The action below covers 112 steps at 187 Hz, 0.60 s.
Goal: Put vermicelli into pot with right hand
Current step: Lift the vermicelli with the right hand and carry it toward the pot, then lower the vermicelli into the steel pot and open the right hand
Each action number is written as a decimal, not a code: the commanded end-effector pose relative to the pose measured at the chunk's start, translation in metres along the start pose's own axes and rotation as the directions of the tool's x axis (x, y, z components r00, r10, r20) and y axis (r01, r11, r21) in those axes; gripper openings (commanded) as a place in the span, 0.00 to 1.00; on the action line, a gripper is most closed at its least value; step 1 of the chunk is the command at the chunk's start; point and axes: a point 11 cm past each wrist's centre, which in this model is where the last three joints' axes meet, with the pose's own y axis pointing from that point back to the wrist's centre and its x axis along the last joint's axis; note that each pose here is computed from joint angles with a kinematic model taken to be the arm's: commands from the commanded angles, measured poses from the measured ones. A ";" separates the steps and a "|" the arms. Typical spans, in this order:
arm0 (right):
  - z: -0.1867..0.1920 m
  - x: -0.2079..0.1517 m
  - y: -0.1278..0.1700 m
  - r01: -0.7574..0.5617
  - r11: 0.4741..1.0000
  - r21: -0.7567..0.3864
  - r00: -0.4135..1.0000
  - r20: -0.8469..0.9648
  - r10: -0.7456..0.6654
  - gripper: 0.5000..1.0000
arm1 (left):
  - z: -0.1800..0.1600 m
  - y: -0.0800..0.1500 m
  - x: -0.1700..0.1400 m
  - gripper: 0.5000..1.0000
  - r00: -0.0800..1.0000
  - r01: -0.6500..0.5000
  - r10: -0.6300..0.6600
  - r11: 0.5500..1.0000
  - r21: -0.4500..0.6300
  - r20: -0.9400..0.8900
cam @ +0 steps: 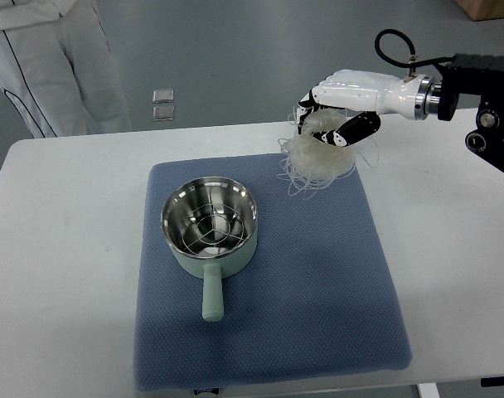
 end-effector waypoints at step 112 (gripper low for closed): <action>-0.093 0.023 -0.076 -0.041 0.967 0.253 0.999 -0.001 0.042 0.00 | 0.000 0.000 0.000 1.00 1.000 0.001 -0.001 1.000 0.000 0.002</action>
